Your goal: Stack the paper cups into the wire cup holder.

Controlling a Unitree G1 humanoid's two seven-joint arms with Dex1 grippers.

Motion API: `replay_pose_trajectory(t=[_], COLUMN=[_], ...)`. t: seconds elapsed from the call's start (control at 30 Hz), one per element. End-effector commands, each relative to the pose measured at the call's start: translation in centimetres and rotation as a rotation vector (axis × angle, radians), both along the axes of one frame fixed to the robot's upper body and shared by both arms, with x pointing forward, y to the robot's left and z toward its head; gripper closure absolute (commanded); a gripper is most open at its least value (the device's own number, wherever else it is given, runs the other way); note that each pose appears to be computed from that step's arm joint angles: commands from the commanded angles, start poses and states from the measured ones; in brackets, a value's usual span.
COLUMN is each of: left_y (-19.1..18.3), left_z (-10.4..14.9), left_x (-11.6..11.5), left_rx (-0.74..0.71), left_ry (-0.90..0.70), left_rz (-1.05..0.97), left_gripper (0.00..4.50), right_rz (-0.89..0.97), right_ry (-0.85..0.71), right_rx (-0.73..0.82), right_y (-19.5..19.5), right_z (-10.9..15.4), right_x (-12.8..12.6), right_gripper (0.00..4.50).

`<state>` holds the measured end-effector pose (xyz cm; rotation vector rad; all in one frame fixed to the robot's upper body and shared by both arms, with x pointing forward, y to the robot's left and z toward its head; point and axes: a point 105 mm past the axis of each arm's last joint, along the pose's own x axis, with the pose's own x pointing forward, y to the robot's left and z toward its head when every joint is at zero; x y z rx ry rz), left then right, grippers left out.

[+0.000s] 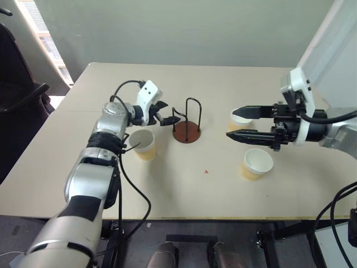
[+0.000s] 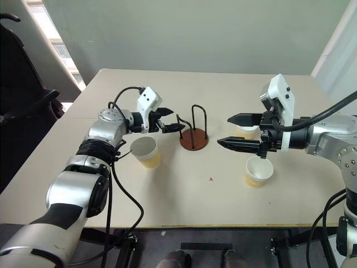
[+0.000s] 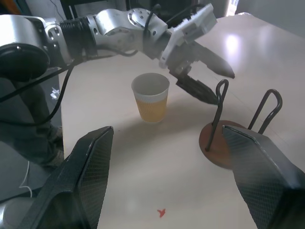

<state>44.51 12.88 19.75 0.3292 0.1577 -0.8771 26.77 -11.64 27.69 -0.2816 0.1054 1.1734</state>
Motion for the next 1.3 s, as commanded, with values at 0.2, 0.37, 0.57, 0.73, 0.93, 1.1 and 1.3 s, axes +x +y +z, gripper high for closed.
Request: replay_pose_trajectory(t=[0.2,0.37,0.57,0.73,0.93,1.1,1.3], left_y=[-1.7,-2.2,-2.3,-3.2,-4.5,-4.9,-7.0], left_z=[1.5,1.8,2.3,3.4,3.0,1.0,0.5], left_x=[0.8,1.1,1.0,-0.2,-3.9,-6.3,-7.0], left_rx=[-0.012,-0.036,-0.047,-0.051,0.012,0.12,0.091], left_ry=[-0.072,-0.085,-0.097,-0.113,-0.074,-0.035,-0.023], left_rz=[0.01,0.036,0.019,-0.12,-0.416,-0.55,-0.599], left_gripper=[1.57,3.37,4.49,4.49,4.49,4.49,4.49], right_rz=[-0.035,-0.052,-0.061,-0.062,-0.077,-0.135,-0.149], right_ry=[-0.05,-0.051,-0.052,-0.055,-0.001,0.012,0.016], right_rx=[0.013,0.014,0.013,0.004,-0.072,-0.123,-0.147], right_y=[-0.5,-0.7,-0.8,-1.1,-3.7,-5.6,-6.2], right_z=[0.8,0.7,0.7,0.9,1.3,1.8,2.0], right_x=[-0.6,-0.5,-0.5,-0.6,-2.6,-3.2,-3.9], right_gripper=[0.71,0.71,0.71,0.71,0.71,0.71,0.71])
